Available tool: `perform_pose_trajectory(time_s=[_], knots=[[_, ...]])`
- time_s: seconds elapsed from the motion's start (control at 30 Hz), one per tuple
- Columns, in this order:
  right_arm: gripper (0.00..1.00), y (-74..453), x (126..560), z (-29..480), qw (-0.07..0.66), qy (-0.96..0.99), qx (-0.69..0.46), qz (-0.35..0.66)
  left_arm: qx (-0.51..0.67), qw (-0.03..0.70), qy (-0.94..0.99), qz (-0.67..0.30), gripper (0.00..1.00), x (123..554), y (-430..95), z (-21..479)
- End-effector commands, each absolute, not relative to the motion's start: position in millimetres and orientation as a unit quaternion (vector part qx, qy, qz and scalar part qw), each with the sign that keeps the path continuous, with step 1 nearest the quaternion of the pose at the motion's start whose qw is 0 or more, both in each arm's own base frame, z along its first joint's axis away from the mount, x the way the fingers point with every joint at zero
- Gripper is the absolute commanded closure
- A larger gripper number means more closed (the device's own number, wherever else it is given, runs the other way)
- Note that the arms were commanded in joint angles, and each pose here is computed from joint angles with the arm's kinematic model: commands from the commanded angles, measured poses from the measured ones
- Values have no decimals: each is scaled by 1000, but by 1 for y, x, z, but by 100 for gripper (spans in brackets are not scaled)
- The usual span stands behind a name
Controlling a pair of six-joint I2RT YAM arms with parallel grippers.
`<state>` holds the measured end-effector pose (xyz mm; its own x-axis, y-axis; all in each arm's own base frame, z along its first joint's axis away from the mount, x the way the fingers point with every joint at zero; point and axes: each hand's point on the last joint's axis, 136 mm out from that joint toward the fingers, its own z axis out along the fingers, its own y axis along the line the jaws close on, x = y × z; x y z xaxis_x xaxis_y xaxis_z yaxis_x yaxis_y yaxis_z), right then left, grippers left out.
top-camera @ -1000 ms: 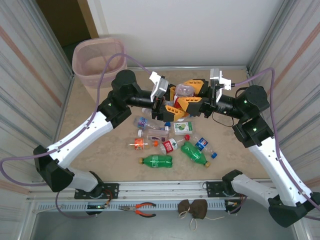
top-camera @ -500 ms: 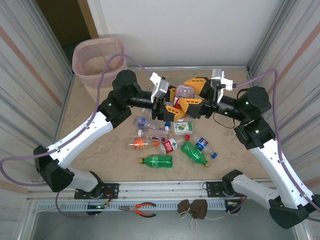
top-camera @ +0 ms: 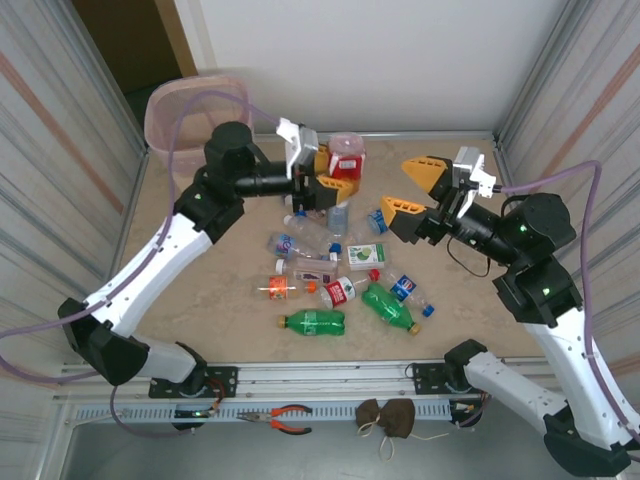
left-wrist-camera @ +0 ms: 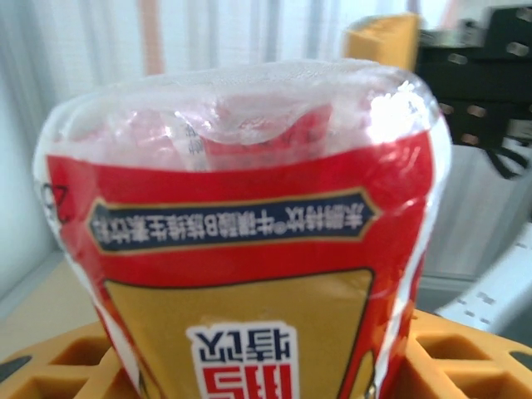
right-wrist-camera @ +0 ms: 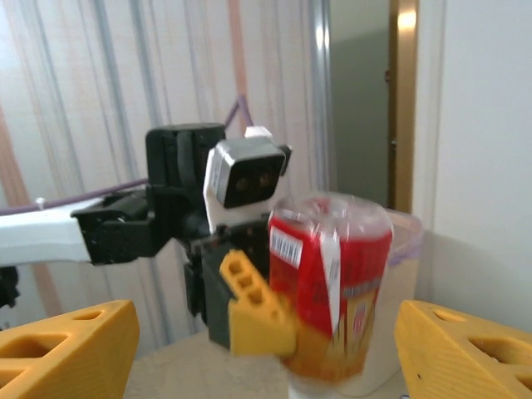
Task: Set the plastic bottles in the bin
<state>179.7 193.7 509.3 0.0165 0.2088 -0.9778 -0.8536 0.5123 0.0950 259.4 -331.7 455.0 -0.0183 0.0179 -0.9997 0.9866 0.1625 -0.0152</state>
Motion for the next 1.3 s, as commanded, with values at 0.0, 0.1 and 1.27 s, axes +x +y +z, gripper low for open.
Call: perform_pose_trajectory(time_s=[0.0,0.1,1.27], knots=[[21,181,183,512,672,584,-266,370,407,575,592,-392,45,293,-301,476],[21,179,184,507,669,593,-261,364,362,587,632,-354,45,326,-276,480],[23,166,190,486,660,631,-236,331,23,369,901,-225,48,556,-73,273]])
